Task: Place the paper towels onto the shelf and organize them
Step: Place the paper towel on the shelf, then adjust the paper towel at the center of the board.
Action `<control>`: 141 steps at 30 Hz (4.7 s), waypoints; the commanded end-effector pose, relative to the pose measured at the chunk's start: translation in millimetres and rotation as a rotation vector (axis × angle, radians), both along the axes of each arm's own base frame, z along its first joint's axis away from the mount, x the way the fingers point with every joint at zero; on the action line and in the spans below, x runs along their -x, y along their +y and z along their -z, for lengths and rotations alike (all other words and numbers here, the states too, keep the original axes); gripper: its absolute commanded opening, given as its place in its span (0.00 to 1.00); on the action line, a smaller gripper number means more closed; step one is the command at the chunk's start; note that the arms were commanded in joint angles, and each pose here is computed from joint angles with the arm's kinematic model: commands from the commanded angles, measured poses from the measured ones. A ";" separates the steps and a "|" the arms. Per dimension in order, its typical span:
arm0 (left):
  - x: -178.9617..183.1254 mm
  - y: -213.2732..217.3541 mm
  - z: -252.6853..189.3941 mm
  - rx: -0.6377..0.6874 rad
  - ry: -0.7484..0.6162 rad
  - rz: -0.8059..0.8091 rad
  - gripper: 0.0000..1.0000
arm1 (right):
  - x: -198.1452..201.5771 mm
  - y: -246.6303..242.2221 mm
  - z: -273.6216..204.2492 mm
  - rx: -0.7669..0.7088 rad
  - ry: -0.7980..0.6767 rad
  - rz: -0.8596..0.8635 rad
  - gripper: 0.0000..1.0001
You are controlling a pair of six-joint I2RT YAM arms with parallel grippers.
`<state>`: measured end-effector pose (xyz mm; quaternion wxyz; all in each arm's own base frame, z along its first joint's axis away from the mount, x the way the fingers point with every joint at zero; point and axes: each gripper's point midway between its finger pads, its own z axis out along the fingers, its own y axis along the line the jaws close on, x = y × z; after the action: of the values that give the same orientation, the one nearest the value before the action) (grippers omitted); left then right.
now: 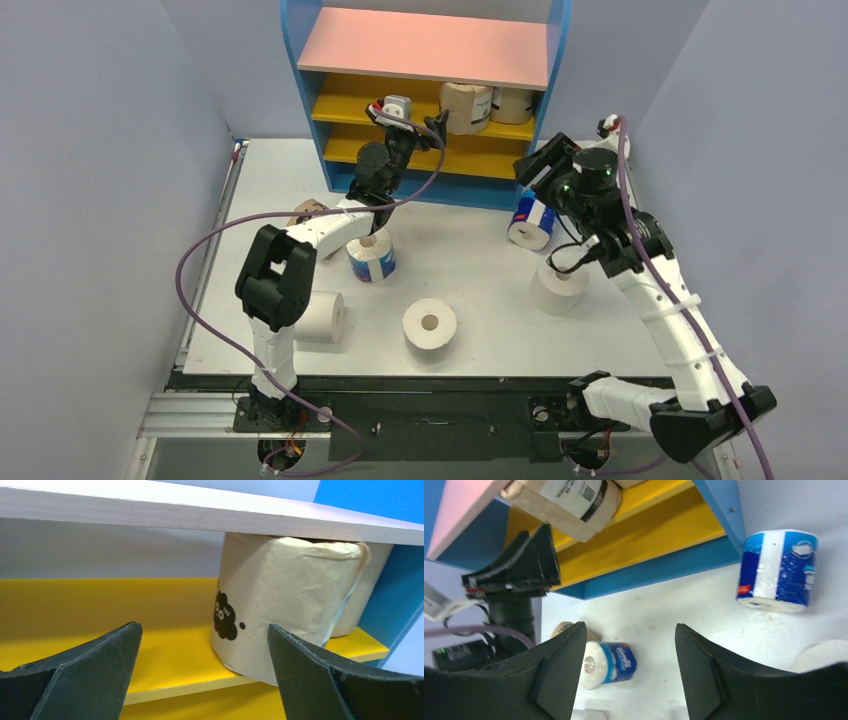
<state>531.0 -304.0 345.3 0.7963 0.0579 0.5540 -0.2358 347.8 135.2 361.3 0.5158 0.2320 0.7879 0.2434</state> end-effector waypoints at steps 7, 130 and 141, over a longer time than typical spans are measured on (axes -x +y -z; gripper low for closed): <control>-5.0 12.5 -36.9 0.039 -0.067 -0.021 0.96 | 52.9 -40.5 24.7 0.164 -0.146 -0.009 0.62; 84.7 9.5 -64.2 0.407 0.095 0.415 0.52 | 96.8 -76.3 125.6 0.237 -0.072 0.066 0.73; 169.4 99.8 16.7 0.162 0.527 -0.006 0.79 | 86.0 -50.9 155.5 0.079 0.061 0.052 0.86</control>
<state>383.4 -254.5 389.7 0.6656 -0.0285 0.6200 -0.4144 255.1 72.8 198.6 0.5106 0.2109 0.8206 0.1465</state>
